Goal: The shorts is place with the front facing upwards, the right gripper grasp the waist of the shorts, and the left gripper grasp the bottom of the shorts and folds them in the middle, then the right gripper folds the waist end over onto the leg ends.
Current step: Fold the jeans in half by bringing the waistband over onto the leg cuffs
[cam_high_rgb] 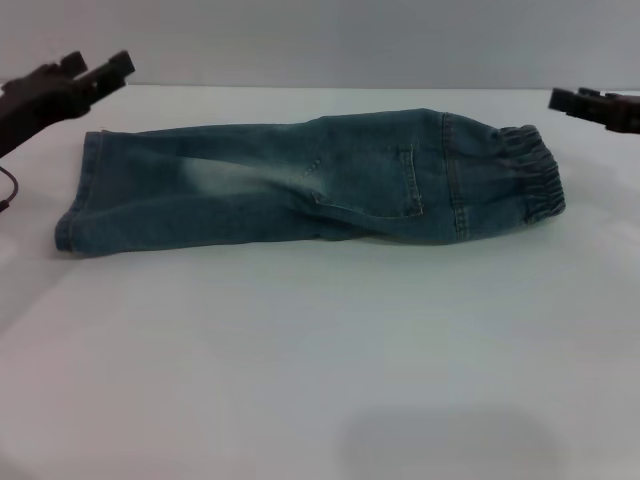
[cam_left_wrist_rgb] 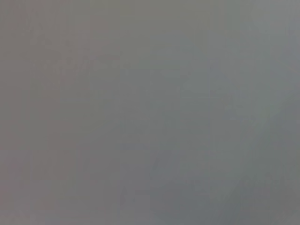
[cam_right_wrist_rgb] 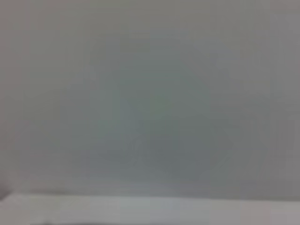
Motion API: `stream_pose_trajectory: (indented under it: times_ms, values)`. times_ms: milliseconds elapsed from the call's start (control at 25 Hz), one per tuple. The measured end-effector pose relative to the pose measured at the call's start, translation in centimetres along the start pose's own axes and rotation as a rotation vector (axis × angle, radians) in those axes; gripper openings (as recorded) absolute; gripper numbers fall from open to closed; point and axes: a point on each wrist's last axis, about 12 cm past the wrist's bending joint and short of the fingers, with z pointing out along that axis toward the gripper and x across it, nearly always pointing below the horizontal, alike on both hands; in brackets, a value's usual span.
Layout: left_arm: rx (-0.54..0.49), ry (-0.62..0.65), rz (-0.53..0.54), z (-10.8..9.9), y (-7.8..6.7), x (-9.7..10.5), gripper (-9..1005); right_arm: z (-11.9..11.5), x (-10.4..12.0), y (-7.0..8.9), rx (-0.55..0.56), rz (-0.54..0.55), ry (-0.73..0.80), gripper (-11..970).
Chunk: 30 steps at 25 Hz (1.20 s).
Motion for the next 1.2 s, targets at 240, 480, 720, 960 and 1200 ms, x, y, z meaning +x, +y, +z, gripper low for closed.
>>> stream_pose_trajectory:
  times_ms: [240, 480, 720, 960, 1200]
  values:
    - [0.111, -0.243, 0.070, -2.3, -1.7, 1.5, 803, -1.2, -3.4, 0.2, 0.032, -0.060, 0.250, 530]
    - [0.126, -0.336, 0.085, -3.2, -2.7, 3.0, 802, -0.1, -5.3, 1.1, 0.083, -0.156, 0.422, 529]
    - [0.129, -0.344, 0.079, -3.6, -3.2, 4.0, 801, 1.9, -5.1, 2.2, 0.106, -0.239, 0.543, 530]
    - [0.121, -0.343, 0.079, -4.1, -3.1, 4.3, 800, 3.7, -4.6, 3.2, 0.139, -0.309, 0.611, 529]
    - [0.109, -0.340, 0.080, -4.4, -2.9, 4.5, 800, 4.4, -4.3, 3.6, 0.149, -0.354, 0.637, 529]
